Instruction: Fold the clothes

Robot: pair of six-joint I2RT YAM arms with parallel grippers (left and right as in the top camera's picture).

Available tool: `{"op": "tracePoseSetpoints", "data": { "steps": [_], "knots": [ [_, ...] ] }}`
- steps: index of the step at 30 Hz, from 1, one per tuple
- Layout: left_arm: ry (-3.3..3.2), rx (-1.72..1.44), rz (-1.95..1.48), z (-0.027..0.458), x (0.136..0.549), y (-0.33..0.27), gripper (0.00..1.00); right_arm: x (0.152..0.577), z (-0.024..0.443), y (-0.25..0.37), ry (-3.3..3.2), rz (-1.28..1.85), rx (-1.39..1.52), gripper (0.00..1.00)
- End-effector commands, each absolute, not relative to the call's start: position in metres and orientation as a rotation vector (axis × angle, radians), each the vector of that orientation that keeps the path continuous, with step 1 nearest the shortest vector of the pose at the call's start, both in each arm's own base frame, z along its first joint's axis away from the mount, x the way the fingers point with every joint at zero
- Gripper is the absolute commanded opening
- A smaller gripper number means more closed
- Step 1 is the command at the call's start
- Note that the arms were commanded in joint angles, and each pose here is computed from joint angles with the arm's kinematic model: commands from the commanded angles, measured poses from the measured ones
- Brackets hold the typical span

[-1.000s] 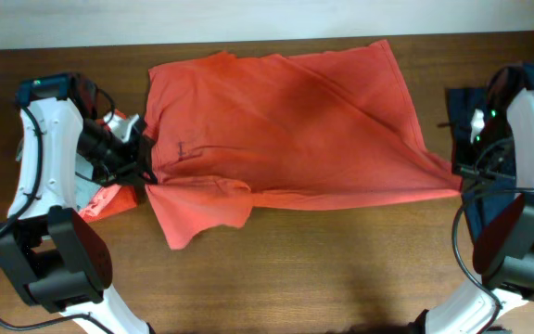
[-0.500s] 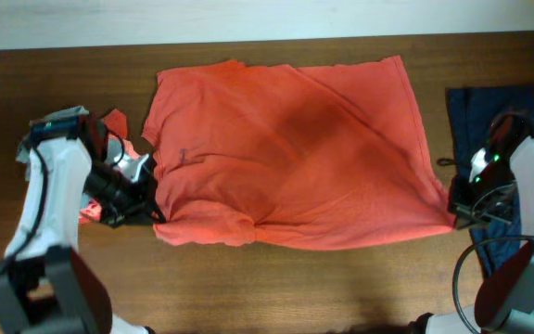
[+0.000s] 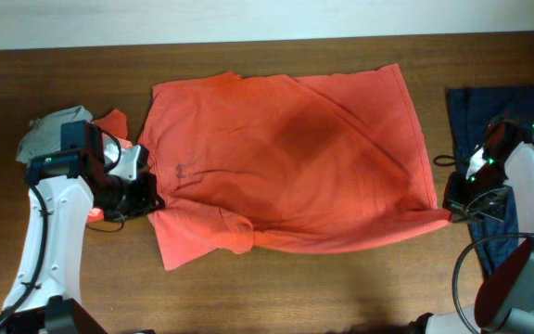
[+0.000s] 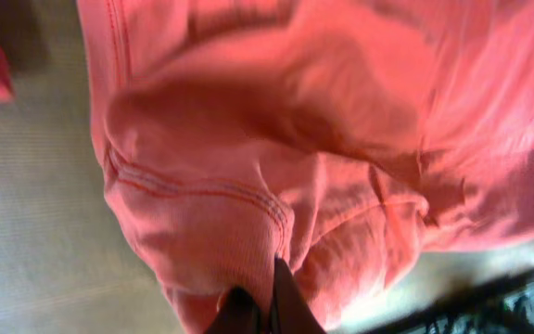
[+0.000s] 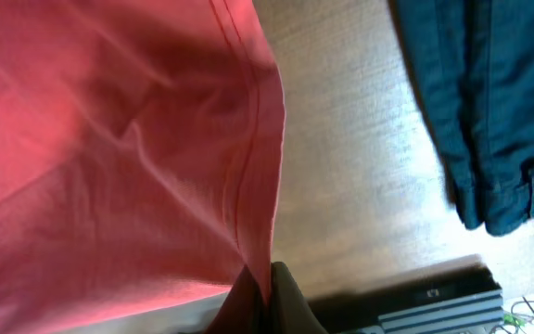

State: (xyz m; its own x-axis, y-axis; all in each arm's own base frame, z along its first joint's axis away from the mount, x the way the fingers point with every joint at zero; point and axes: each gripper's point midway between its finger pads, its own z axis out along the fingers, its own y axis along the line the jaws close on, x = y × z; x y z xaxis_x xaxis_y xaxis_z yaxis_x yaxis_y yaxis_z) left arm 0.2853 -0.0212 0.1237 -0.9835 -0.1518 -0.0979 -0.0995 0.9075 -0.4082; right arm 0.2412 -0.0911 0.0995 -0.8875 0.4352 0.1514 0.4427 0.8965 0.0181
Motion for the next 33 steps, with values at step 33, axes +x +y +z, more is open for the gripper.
{"op": "tracePoseSetpoints", "data": {
  "steps": [33],
  "knots": [
    [2.836, -0.338, -0.537, 0.07, 0.359, 0.0, 0.01, 0.382, 0.046, -0.079, -3.345, -0.265, -0.485, 0.06]
  ]
}}
